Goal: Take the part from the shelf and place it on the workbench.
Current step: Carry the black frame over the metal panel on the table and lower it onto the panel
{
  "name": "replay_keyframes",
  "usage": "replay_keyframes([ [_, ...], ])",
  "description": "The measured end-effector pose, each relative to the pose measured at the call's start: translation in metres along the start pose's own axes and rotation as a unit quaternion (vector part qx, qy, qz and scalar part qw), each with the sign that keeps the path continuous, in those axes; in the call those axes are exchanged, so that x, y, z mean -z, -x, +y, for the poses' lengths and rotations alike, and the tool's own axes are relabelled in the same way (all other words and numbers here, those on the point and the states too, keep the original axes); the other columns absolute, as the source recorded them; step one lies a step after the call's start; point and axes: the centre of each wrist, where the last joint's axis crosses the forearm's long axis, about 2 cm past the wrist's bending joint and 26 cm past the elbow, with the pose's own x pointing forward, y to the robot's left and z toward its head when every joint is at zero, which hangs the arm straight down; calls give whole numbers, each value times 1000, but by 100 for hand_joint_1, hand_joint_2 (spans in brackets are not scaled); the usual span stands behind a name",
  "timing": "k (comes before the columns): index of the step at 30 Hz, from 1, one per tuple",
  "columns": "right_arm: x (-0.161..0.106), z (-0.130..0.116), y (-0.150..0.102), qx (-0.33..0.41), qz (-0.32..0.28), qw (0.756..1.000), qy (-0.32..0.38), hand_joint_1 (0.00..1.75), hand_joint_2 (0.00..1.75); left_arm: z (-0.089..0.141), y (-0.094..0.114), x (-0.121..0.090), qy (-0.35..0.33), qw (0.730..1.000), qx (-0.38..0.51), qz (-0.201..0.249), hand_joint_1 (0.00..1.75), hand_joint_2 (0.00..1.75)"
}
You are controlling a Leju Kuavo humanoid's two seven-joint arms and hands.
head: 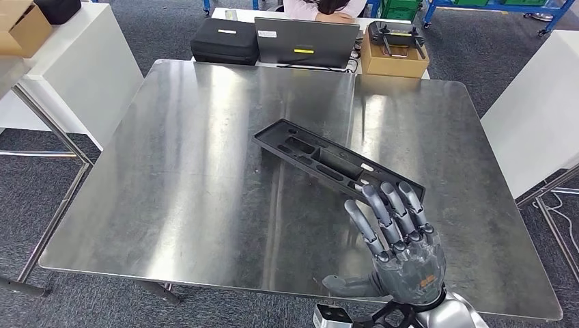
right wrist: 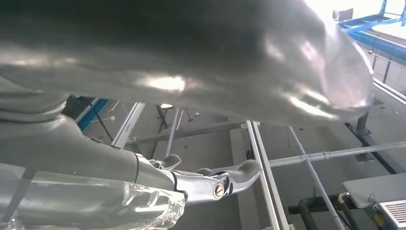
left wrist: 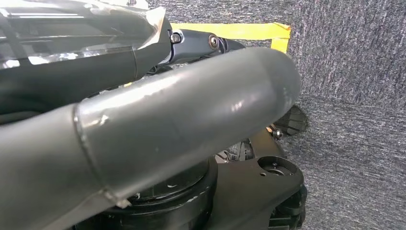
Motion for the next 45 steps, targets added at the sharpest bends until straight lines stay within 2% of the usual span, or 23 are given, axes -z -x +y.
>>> replay_keyframes([
  [7, -5, -1, -2, 2, -9, 1000, -2, 0, 0, 0, 0, 0, 1, 1000, -1, 7, 0, 0],
  [15, -9, -1, -6, 8, 29, 1000, -1, 0, 0, -2, -2, 0, 1, 999, -12, 42, 0, 0],
  [21, -12, 14, -1, 27, 51, 998, -5, 0, 0, -4, -6, 2, 1, 998, -22, 54, 0, 0],
  [34, 3, 38, 8, 52, 58, 997, -10, 0, 0, -3, -12, 3, -1, 996, -28, 81, 0, 0],
  [45, 1, 44, 13, 71, 53, 996, -16, 0, 0, -3, -15, 4, -2, 996, -33, 79, 0, 0],
])
